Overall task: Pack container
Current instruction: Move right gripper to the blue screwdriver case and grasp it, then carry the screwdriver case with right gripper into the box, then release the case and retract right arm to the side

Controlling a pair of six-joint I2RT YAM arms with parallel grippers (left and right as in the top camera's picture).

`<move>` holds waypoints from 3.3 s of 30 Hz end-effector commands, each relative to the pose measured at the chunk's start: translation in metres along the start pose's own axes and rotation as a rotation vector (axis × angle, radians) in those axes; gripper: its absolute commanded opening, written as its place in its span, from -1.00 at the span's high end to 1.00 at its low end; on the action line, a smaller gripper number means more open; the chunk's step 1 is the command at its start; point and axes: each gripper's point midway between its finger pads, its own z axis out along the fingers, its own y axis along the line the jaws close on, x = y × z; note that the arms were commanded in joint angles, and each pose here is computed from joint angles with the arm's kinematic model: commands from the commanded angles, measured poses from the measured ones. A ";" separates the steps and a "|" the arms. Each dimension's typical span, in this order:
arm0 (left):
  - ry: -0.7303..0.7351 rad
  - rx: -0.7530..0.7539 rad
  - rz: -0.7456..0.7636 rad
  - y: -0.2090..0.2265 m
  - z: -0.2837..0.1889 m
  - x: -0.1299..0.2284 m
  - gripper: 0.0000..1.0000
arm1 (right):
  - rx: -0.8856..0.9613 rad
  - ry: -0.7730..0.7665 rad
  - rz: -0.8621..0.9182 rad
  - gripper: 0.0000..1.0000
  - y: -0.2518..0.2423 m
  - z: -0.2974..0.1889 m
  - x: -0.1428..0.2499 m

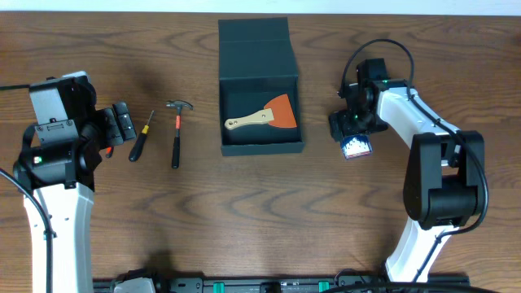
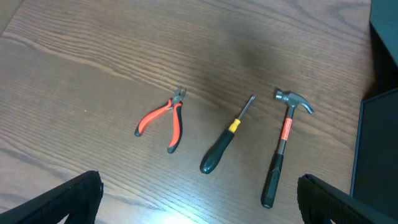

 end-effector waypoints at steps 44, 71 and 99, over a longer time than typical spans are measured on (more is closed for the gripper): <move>-0.015 -0.013 0.002 0.003 -0.003 -0.006 -0.97 | 0.050 -0.526 -1.061 0.98 0.210 -0.221 -0.067; -0.015 -0.013 0.002 0.003 -0.003 -0.006 -0.97 | -0.046 -0.333 -1.442 0.37 0.235 -0.023 -0.092; 0.134 0.352 -0.085 -0.059 -0.010 0.022 -0.97 | 0.278 -0.594 -0.362 -0.95 0.069 -0.279 -0.096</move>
